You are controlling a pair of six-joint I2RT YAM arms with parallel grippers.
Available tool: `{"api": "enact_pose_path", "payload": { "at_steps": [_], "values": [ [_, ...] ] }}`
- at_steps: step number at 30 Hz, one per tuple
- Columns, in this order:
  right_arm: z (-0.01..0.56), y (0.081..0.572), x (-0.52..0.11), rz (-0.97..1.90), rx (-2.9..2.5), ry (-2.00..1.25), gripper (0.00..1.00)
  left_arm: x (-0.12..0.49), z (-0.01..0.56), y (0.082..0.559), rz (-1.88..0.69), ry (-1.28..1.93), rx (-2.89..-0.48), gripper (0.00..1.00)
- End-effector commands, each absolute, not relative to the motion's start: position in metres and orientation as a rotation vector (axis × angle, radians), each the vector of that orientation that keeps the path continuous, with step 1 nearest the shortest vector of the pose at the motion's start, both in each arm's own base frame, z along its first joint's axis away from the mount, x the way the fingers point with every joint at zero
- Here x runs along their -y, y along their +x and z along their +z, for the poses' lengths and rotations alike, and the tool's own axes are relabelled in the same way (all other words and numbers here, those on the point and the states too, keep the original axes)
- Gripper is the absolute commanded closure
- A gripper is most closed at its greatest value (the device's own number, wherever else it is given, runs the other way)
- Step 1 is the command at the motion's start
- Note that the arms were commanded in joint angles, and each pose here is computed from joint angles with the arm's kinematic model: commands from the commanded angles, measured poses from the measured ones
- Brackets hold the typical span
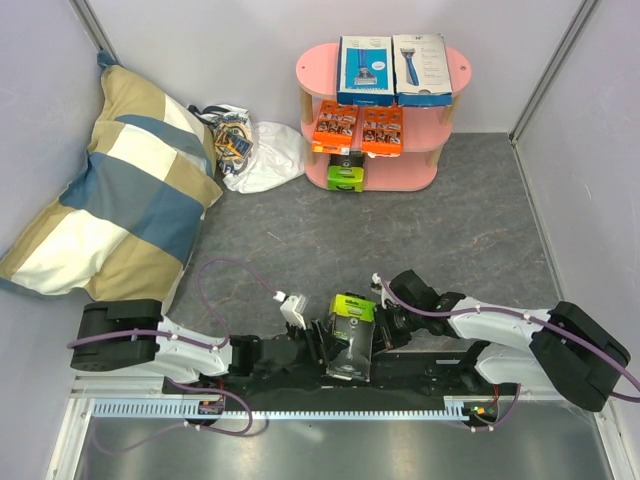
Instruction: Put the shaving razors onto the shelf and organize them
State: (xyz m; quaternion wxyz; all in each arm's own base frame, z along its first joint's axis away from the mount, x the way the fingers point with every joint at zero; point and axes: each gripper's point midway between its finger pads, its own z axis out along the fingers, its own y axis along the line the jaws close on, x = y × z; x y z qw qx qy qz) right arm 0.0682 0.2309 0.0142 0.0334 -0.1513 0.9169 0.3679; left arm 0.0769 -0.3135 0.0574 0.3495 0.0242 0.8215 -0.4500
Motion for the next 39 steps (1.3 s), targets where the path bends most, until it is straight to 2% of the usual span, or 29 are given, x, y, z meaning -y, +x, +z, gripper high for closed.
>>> {"api": "enact_pose_path", "payload": {
  "at_steps": [1,2,3,5,15,19,25,34,39],
  "values": [
    [0.059,0.1,-0.27,1.291,-2.55,-0.521,0.82,0.333,0.123,0.077,-1.398,0.048,-1.902,0.65],
    [0.061,0.102,-0.27,1.285,-2.538,-0.519,0.82,0.335,0.129,0.077,-1.411,0.043,-1.89,0.74],
    [0.063,0.104,-0.271,1.276,-2.529,-0.514,0.82,0.336,0.131,0.076,-1.407,0.054,-1.893,0.87],
    [0.066,0.112,-0.271,1.247,-2.509,-0.496,0.82,0.34,0.131,0.076,-1.364,0.084,-1.926,0.97],
    [0.086,0.152,-0.267,1.017,-2.447,-0.446,0.79,0.34,0.146,0.09,-1.317,0.106,-1.941,0.98],
    [0.099,0.169,-0.271,0.986,-2.401,-0.454,0.78,0.345,0.161,0.11,-1.329,0.109,-1.908,0.98],
    [0.092,0.185,-0.261,0.896,-2.411,-0.427,0.77,0.342,0.171,0.141,-1.366,0.056,-1.865,0.98],
    [0.064,0.196,-0.232,0.779,-2.468,-0.349,0.76,0.328,0.153,0.159,-1.362,-0.02,-1.884,0.98],
    [0.058,0.207,-0.213,0.714,-2.491,-0.251,0.74,0.313,0.162,0.175,-1.365,-0.082,-1.841,0.98]
  ]
}}
